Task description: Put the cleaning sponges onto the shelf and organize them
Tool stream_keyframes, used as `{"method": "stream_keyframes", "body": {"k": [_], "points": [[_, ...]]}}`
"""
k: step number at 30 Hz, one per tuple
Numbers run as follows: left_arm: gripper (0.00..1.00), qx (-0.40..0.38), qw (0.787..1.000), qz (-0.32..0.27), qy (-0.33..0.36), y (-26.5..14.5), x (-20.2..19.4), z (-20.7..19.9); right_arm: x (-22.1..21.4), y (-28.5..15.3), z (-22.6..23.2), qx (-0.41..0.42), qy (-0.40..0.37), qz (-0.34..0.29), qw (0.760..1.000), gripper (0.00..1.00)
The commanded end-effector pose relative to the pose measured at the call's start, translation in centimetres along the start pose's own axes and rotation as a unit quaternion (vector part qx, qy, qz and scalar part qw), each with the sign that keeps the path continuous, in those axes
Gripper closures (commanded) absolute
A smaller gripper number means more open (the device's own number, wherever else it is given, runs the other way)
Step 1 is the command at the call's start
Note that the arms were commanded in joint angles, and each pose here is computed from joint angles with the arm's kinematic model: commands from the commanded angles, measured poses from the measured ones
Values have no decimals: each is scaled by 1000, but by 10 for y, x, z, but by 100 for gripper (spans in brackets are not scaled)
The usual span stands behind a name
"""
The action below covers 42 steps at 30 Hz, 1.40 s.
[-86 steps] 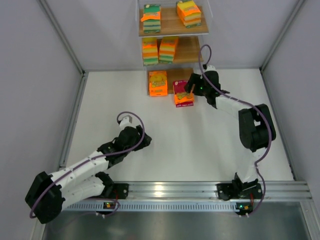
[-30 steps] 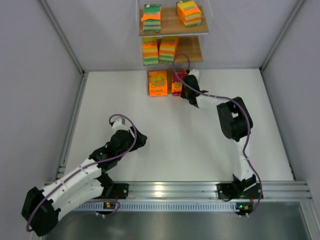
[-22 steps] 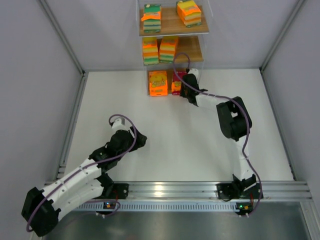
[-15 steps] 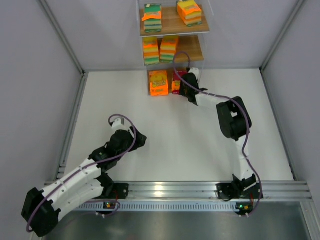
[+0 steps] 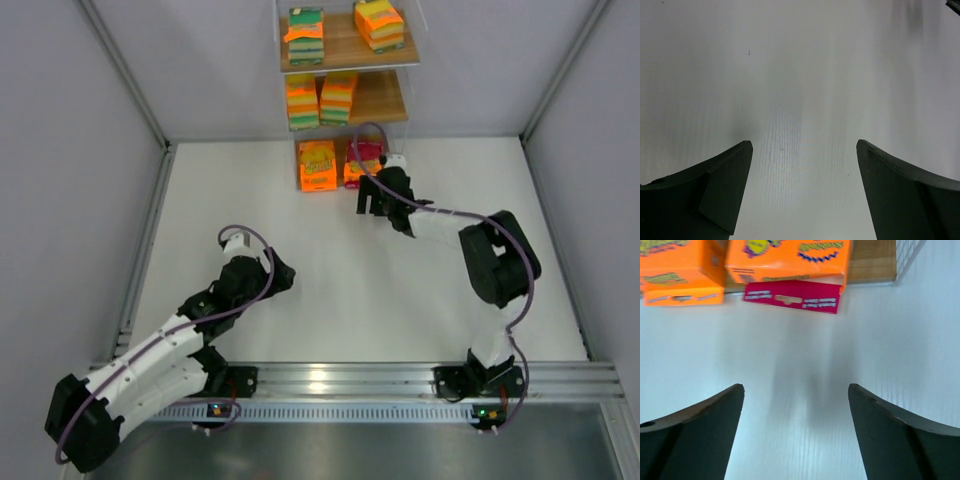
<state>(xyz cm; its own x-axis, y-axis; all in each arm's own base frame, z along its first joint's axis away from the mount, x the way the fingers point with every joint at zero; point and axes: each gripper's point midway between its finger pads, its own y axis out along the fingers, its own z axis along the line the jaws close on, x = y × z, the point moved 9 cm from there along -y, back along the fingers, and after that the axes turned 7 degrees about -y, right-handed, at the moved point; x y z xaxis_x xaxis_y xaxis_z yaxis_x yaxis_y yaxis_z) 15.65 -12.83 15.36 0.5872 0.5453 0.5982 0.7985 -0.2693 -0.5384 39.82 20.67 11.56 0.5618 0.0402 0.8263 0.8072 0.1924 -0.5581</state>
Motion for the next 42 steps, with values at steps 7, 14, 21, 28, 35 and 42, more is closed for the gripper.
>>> {"method": "stream_keyframes", "body": {"k": [7,14,21,28,35,42], "points": [[5,-38,999,-25,23,8,71,-39,58,-163,16,69,-7,-133,989,1],[3,-89,992,-66,55,-10,116,-60,64,-258,-16,42,19,-144,989,1],[2,-61,988,-90,108,-20,127,-46,26,-289,-43,20,35,-165,985,1],[2,-31,987,-100,120,-25,104,-15,-34,-280,-51,72,72,-216,971,1],[2,-53,980,-143,127,-47,106,-14,-63,-266,-53,86,105,-229,964,1],[2,-45,978,-154,134,-51,108,-12,-60,-266,-53,79,90,-224,967,1]]}}
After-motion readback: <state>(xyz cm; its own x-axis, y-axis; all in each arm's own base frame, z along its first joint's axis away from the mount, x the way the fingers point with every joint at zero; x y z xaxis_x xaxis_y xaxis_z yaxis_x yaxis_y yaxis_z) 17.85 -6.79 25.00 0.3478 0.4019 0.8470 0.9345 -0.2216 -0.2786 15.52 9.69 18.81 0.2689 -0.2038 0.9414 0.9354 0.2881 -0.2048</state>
